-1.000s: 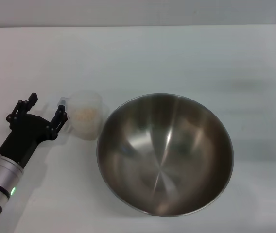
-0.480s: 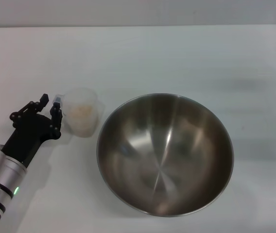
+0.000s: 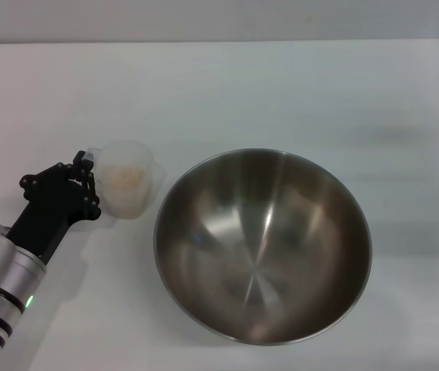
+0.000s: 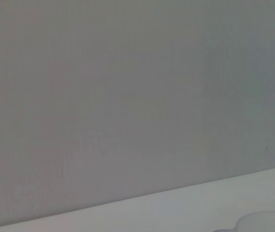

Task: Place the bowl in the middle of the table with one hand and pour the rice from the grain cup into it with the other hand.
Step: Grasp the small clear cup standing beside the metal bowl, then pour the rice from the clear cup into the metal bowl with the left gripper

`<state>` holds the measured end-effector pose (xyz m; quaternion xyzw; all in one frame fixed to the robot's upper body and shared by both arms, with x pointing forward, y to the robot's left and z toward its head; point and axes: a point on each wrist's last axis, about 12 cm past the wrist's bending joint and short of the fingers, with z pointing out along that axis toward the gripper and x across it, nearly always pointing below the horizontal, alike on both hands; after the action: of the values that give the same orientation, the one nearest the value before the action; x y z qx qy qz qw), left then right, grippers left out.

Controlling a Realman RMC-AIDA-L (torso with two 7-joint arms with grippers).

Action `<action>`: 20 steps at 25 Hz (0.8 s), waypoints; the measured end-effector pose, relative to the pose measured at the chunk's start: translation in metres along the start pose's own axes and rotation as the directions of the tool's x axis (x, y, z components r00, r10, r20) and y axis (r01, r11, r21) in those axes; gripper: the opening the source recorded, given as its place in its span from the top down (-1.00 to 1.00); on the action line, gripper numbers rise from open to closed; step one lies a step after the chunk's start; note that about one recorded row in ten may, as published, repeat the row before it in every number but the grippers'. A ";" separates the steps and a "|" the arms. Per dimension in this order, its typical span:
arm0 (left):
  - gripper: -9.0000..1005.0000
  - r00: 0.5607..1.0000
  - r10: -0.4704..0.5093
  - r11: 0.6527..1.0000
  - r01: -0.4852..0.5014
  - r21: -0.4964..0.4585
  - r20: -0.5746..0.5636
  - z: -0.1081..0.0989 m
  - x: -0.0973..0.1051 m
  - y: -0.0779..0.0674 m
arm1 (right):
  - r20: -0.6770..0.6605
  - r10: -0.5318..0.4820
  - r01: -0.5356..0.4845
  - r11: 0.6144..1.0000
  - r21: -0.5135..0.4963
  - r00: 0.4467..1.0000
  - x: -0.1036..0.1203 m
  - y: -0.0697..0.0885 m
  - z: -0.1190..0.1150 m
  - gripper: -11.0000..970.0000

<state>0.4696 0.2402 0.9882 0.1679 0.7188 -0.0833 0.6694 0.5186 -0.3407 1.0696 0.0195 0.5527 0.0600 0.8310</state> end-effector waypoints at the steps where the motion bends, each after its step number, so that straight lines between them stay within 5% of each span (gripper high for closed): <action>1: 0.89 1.000 0.007 1.000 -0.007 -0.001 0.008 0.001 -0.001 -0.001 | 0.000 -0.001 0.001 1.000 0.002 1.000 0.000 0.000 -0.001 0.13; 5: 0.94 0.999 0.024 1.000 -0.023 -0.002 0.022 0.001 -0.003 -0.002 | 0.005 -0.002 0.002 1.000 0.008 1.000 -0.001 -0.002 -0.001 0.13; 10: 0.93 0.930 0.280 0.960 -0.271 -0.070 0.240 0.003 -0.033 -0.009 | 0.015 -0.001 0.001 1.000 0.019 1.000 -0.002 -0.003 -0.001 0.13; 11: 0.93 0.867 0.384 0.923 -0.371 -0.102 0.317 0.001 -0.042 -0.014 | 0.023 -0.003 0.003 0.999 0.032 1.000 -0.003 -0.005 0.000 0.13; 13: 0.93 0.832 0.431 0.901 -0.417 -0.119 0.348 -0.001 -0.046 -0.016 | 0.027 -0.006 0.005 0.999 0.040 1.000 -0.004 -0.006 0.000 0.13; 14: 0.93 0.739 0.538 0.837 -0.525 -0.154 0.406 -0.003 -0.053 -0.022 | 0.032 -0.009 0.007 0.999 0.051 0.999 -0.005 -0.008 0.001 0.13; 16: 0.92 0.704 0.571 0.812 -0.559 -0.166 0.423 -0.004 -0.055 -0.024 | 0.037 -0.010 0.007 0.998 0.062 0.999 -0.005 -0.009 0.001 0.13; 20: 0.92 0.501 0.718 0.652 -0.727 -0.215 0.484 -0.006 -0.059 -0.036 | 0.045 -0.012 0.008 0.997 0.078 0.999 -0.007 -0.012 0.002 0.13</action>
<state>0.4544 0.2006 1.0433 0.4278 0.3676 0.1546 0.8111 0.5186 -0.3531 1.0752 0.0503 0.5357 0.0340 0.8423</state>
